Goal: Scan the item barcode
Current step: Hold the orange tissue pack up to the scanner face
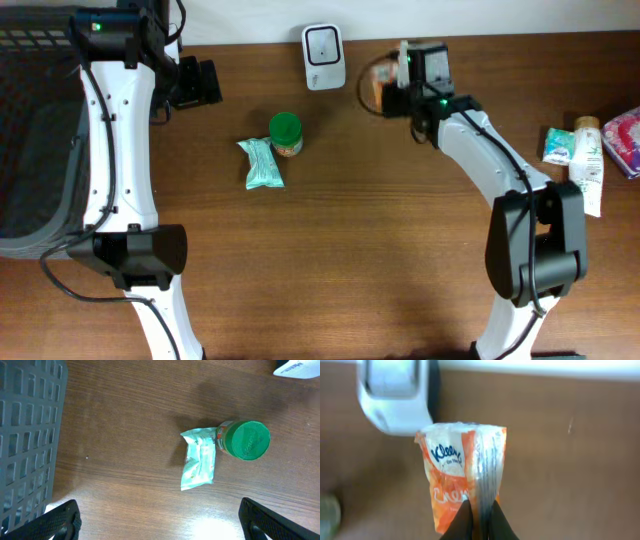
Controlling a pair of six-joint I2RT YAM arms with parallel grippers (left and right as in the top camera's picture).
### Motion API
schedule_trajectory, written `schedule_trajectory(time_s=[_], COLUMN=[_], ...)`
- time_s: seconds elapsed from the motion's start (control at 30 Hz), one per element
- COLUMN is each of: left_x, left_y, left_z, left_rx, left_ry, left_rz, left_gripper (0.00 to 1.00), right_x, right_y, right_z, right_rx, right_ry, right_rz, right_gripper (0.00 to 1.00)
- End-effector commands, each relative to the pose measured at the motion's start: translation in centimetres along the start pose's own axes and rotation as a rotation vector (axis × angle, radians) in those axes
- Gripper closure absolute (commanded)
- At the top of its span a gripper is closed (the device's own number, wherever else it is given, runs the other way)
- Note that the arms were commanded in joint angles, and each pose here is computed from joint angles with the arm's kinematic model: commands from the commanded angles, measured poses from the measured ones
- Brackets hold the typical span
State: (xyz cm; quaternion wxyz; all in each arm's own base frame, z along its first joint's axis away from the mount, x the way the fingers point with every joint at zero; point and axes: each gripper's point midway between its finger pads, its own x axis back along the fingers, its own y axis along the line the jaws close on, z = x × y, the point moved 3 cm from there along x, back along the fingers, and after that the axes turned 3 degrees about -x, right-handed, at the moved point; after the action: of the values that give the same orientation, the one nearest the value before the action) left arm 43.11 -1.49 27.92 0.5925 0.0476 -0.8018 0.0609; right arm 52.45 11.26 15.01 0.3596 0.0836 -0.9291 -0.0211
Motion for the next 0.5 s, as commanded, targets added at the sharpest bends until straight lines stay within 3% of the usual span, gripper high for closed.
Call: schedule_trajectory(time_s=[0.0,0.17,0.47], left_x=[0.9,0.9,0.9], left_y=[-0.1,-0.1,-0.1], left_z=[0.0,0.0,0.0], left_rx=[-0.016,-0.017,-0.016], left_ry=[-0.023,-0.023,-0.023], left_rz=[-0.001,-0.001,-0.001], left_gripper=[0.01,0.01,0.01], right_x=[-0.3,-2.6,-4.2], right_y=[2.0,4.9,8.9], right_z=[-4.0,-6.5,-10.1], right_rx=[0.217,0.245,0.248], right_ry=[-0.194,-0.428,-0.62], right_rz=[0.019,-0.022,-0.074], right_gripper=[0.96,0.96,0.96])
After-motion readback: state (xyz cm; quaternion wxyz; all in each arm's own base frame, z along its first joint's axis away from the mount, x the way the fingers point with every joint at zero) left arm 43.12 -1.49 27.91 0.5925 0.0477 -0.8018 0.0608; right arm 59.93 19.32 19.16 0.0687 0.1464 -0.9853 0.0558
